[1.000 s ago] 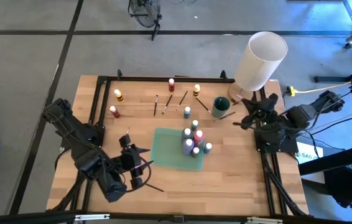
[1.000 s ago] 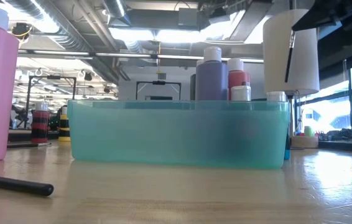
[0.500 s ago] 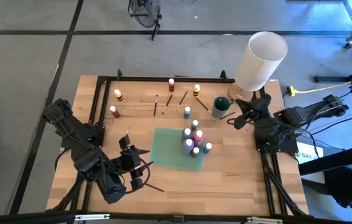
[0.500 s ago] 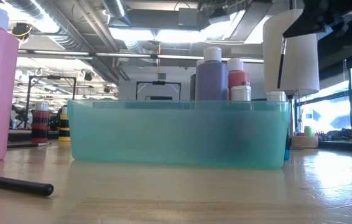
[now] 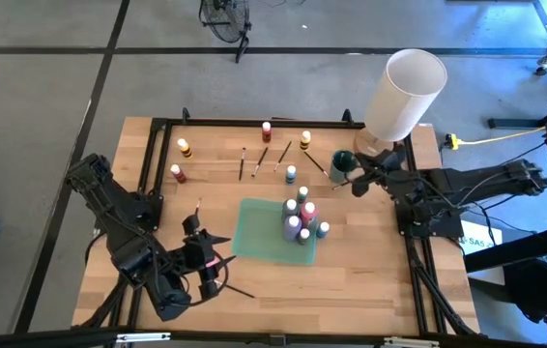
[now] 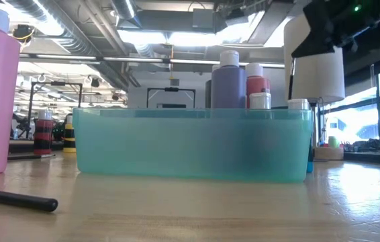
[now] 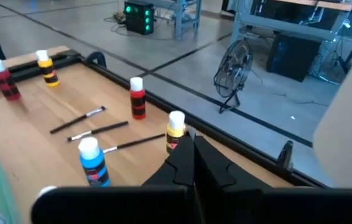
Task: Pick & Place Paint Supplies
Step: Put the black eyeshadow brush into the green cup
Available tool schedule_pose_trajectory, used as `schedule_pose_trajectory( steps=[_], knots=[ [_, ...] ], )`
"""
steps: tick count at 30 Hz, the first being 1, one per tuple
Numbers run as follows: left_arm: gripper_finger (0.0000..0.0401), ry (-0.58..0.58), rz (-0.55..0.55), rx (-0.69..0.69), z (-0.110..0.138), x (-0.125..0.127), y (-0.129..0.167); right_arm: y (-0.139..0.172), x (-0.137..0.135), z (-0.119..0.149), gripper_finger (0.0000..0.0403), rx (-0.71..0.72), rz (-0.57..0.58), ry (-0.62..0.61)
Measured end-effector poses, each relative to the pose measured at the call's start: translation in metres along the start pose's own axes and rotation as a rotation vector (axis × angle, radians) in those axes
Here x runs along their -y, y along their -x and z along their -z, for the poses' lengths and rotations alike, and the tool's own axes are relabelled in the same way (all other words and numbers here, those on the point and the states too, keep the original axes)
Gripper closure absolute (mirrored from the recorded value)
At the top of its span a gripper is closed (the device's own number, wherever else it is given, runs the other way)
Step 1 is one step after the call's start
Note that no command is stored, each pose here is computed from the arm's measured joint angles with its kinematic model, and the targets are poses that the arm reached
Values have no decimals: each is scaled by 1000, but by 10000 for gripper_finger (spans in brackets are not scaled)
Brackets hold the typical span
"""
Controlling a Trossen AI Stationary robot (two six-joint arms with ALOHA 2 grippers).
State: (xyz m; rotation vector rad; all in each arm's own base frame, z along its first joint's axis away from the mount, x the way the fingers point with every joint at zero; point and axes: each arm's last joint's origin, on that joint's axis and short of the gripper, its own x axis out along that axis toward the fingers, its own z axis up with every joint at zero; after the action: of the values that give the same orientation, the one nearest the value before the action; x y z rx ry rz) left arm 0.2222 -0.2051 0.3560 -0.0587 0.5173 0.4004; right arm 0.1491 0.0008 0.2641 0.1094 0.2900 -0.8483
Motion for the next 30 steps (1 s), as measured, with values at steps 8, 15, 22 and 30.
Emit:
schedule_pose_trajectory(
  steps=[8,15,22,30],
  knots=[
    [212,0,-4,4,0,0,0,-17,8,7,403,-56,-3,-26],
    [212,-7,-5,6,0,0,0,-28,11,16,403,-86,-36,-57],
    [212,-8,-5,6,0,0,0,-36,9,18,403,-117,-41,-53],
    [212,-8,-5,6,0,0,0,-50,5,25,403,-161,5,-24]
  ],
)
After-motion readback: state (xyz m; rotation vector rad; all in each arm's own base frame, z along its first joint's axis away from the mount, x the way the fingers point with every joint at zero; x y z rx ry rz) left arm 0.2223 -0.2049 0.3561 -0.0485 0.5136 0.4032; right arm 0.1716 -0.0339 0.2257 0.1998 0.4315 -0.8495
